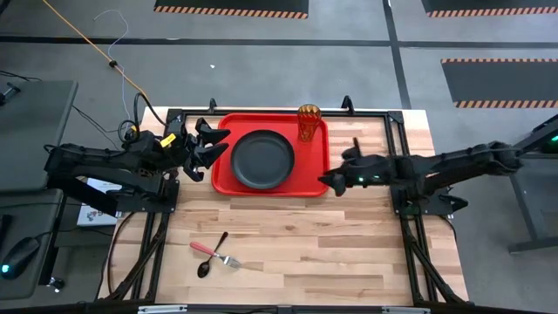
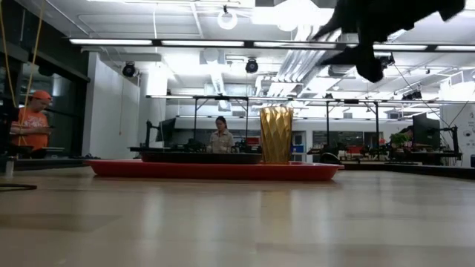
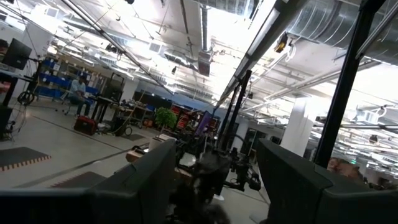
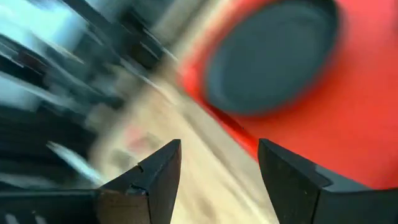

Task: Pick and place plate/cup/fork/spoon on tray
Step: Put the pink fork on the red serving tray to the right of the black plate

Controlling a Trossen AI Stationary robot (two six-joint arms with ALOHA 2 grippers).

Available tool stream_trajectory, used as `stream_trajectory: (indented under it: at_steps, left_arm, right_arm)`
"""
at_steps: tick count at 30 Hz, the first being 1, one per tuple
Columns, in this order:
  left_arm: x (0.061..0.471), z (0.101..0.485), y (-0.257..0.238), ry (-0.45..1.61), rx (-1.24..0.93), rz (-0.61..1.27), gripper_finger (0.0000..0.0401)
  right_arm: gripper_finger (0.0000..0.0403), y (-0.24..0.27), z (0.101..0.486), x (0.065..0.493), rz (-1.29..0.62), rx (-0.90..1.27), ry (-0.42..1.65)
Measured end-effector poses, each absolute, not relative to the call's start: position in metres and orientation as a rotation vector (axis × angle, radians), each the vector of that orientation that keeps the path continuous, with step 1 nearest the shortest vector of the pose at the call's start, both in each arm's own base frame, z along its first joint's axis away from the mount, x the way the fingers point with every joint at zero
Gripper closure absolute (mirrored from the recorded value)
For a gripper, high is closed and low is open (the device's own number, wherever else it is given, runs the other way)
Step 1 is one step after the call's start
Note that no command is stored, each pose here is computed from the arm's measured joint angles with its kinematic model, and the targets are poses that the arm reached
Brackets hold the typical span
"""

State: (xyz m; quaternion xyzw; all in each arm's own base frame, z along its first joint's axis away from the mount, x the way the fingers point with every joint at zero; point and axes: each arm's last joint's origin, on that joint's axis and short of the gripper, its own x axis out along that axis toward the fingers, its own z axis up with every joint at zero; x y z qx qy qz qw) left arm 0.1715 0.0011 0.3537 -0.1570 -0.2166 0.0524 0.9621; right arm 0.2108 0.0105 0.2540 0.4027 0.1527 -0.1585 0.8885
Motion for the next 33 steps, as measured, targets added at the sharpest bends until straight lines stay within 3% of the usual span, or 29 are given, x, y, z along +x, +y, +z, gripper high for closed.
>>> stream_trajectory:
  at_steps: [4,9,14,25,29,33]
  left_arm:
    - [0.172,0.353,0.001,-0.43,-0.318,0.107,0.0187]
    - [0.173,0.35,0.001,-0.397,-0.365,0.102,0.0187]
    - [0.175,0.345,0.001,-0.349,-0.419,0.101,0.0187]
    - [0.175,0.345,0.001,-0.348,-0.422,0.102,0.0187]
    - [0.181,0.34,0.002,-0.345,-0.584,0.139,0.0187]
    - [0.194,0.328,0.0,-0.166,-0.654,0.137,0.0187]
  right_arm:
    - [0.0198,0.015,0.257,0.204,-0.204,0.893,0.008]
    - [0.0198,0.015,0.276,0.201,-0.098,0.783,-0.227]
    - [0.0198,0.015,0.287,0.202,-0.099,0.633,-0.26]
    - [0.0198,0.015,0.289,0.203,-0.102,0.616,-0.259]
    - [0.0198,0.015,0.289,0.203,-0.102,0.617,-0.258]
    - [0.0198,0.015,0.288,0.203,-0.109,0.613,-0.242]
